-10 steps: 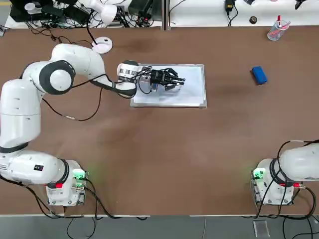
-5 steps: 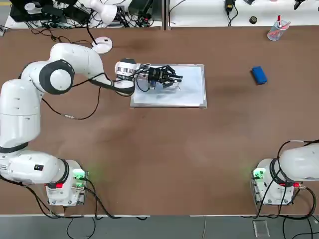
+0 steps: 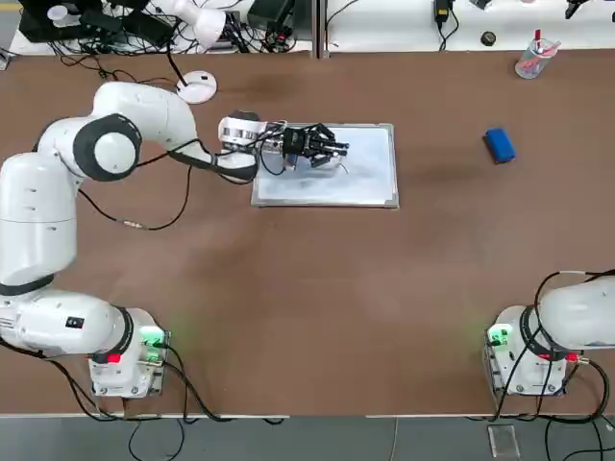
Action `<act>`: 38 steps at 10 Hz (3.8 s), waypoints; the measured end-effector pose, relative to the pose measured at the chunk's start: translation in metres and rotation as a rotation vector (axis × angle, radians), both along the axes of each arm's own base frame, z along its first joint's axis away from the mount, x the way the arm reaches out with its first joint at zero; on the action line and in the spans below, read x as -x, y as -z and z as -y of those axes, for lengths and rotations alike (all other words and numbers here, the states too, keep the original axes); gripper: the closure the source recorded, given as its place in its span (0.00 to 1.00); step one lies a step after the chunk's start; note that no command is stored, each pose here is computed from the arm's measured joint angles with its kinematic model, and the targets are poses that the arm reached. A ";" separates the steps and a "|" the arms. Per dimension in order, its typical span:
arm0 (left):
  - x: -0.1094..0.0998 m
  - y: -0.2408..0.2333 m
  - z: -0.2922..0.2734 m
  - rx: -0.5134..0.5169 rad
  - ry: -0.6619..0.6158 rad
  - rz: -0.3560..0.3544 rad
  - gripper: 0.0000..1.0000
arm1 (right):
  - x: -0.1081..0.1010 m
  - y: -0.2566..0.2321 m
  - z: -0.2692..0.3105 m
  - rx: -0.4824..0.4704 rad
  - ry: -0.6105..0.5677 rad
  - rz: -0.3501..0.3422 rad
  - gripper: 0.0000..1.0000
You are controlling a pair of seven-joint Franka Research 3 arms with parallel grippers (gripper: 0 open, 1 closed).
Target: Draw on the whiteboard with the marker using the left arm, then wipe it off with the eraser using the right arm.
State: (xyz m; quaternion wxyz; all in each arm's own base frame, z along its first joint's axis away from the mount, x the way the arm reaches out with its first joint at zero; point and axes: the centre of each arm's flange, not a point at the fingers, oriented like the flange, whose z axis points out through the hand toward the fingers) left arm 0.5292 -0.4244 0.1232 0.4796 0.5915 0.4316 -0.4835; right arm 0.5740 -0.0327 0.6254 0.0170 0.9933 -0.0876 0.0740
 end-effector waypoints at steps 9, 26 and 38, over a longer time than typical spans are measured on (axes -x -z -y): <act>0.023 -0.008 -0.029 -0.057 0.026 -0.021 0.82 | 0.000 0.000 -0.001 0.000 -0.001 -0.001 0.00; -0.111 -0.192 -0.097 -0.607 0.248 0.247 0.82 | 0.000 0.001 -0.002 0.000 -0.004 -0.003 0.00; -0.120 -0.253 -0.270 -0.967 0.889 0.693 0.82 | -0.014 0.043 -0.013 0.003 -0.080 -0.048 0.00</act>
